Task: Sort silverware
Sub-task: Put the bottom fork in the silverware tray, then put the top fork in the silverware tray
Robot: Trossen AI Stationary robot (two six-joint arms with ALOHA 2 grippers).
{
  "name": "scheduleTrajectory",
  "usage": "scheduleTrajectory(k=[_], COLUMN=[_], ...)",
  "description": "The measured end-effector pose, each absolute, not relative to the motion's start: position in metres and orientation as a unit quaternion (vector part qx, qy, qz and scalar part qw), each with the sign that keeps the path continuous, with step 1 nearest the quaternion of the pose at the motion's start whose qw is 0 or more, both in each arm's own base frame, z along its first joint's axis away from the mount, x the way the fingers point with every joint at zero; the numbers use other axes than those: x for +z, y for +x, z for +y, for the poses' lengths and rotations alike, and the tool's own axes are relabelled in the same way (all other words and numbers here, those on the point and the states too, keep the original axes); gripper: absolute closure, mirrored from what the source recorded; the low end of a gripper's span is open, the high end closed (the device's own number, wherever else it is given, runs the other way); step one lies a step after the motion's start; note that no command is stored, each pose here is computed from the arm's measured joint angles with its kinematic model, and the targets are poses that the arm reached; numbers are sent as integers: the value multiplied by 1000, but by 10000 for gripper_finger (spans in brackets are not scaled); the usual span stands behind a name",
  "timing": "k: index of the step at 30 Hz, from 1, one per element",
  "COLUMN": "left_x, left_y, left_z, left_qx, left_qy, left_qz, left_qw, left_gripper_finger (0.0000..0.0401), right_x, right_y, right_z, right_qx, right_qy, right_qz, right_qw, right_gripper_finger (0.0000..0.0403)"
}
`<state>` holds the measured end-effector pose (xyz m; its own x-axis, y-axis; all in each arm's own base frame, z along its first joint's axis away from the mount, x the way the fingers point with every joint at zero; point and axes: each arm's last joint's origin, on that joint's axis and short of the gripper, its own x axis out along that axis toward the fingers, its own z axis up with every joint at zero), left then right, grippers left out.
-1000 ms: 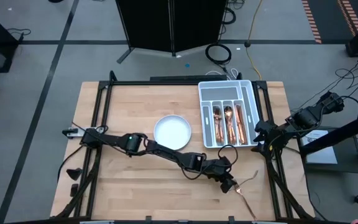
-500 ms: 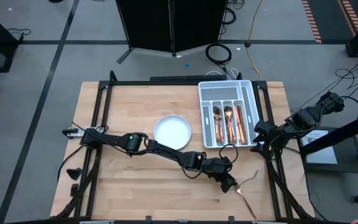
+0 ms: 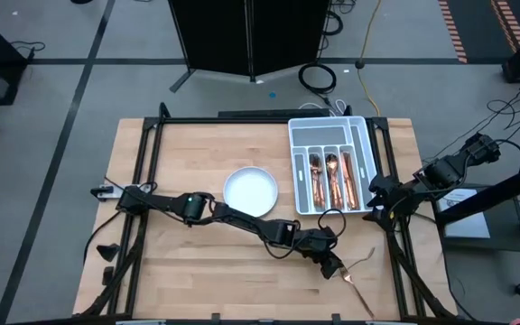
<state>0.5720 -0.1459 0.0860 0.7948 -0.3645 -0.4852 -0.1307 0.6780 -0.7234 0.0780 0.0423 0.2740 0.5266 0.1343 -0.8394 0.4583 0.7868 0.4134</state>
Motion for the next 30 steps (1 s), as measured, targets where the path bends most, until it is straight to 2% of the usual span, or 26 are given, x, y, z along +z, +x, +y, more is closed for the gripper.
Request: scheduleTrajectory(k=[5,11,16,20,25,30], left_x=[82,82,84,101,121,164], left_y=[569,569,573,577,573,566], left_z=[-147,-147,-134,-111,-79,-85], left_qx=[-66,-71,-65,-67,-42,-73], left_qy=[-390,-391,-405,-406,-344,-244], left_qz=[338,343,334,324,349,321], left_qw=[854,851,849,852,871,912], left_gripper_finger=[361,396,400,401,401,401], right_x=[274,275,275,275,275,271], right_y=[78,79,80,80,80,84], right_z=[42,42,42,42,42,54], right_qx=[-99,-105,-108,-108,-93,-25], right_qy=[311,308,303,303,282,236], right_qz=[476,465,458,458,463,502], right_qw=[817,824,829,829,835,832], right_gripper_finger=[140,140,140,140,140,140])
